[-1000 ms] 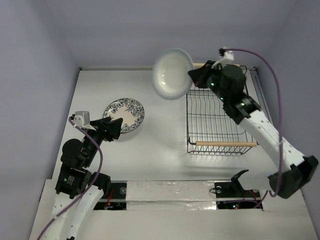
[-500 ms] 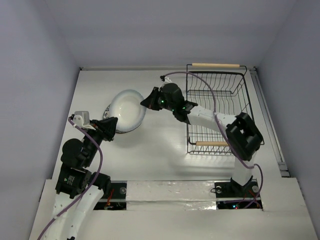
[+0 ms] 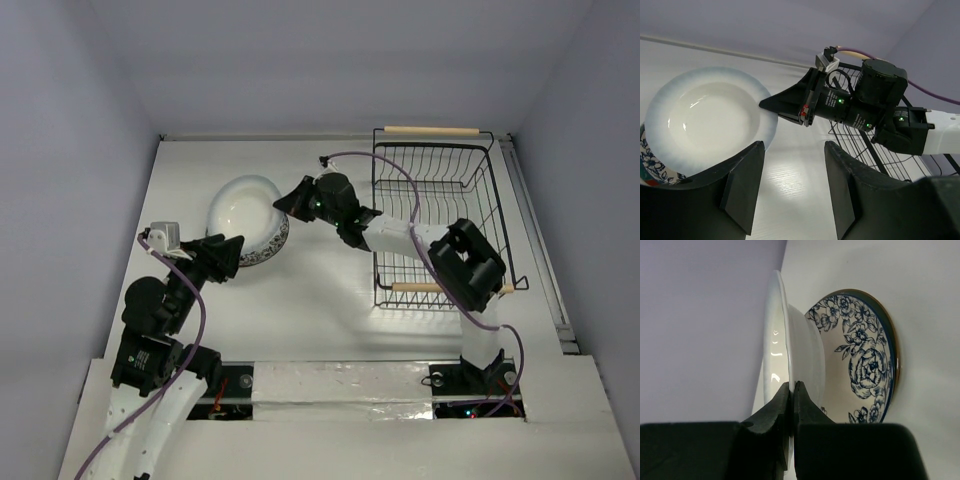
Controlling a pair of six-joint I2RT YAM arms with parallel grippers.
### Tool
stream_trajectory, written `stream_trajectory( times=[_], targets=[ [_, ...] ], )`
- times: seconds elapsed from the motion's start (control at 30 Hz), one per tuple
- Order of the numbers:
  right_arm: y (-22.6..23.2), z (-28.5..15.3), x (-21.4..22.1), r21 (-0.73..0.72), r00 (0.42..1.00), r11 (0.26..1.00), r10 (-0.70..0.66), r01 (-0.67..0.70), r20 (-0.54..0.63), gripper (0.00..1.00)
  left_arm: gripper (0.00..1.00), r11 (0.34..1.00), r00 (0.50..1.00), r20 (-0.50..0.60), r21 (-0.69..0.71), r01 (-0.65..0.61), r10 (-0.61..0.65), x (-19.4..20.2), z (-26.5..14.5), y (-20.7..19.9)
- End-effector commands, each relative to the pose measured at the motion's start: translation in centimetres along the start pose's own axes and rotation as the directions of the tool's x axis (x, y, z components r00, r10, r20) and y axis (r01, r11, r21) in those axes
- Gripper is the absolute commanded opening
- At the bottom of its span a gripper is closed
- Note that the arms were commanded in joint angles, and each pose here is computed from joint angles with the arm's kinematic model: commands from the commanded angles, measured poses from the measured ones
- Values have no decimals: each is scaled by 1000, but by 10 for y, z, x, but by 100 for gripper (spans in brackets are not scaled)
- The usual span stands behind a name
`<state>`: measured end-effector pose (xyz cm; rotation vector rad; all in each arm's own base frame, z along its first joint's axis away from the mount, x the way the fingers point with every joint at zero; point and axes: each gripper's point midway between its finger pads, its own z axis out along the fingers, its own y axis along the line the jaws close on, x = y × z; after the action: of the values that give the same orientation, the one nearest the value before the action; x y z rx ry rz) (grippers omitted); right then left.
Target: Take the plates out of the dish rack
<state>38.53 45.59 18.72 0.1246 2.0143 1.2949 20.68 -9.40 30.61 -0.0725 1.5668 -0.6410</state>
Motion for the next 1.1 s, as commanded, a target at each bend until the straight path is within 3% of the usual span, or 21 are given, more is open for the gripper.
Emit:
stream_trajectory(
  times=[0.0,0.47,0.7,0.87,1.07],
  targets=[
    [79,-4,-44,-273,988,961,84,-46,130,0,48,1000,1000,21,21,-5,5,-4,6,-3],
    [55,12,-22,-268,987,956,140,-116,73,1,48,1000,1000,14,9,-5,5,-3,8,0],
    [32,18,-2,-211,989,968,145,-134,39,33,48,1000,1000,9,9,-4,4,-2,9,0],
    [20,18,8,-181,995,980,93,-88,20,40,49,1000,1000,13,2,-3,3,-3,10,2],
    [15,11,8,-130,998,990,57,-51,41,62,49,1000,1000,12,-5,-5,5,-3,11,4]
  ],
)
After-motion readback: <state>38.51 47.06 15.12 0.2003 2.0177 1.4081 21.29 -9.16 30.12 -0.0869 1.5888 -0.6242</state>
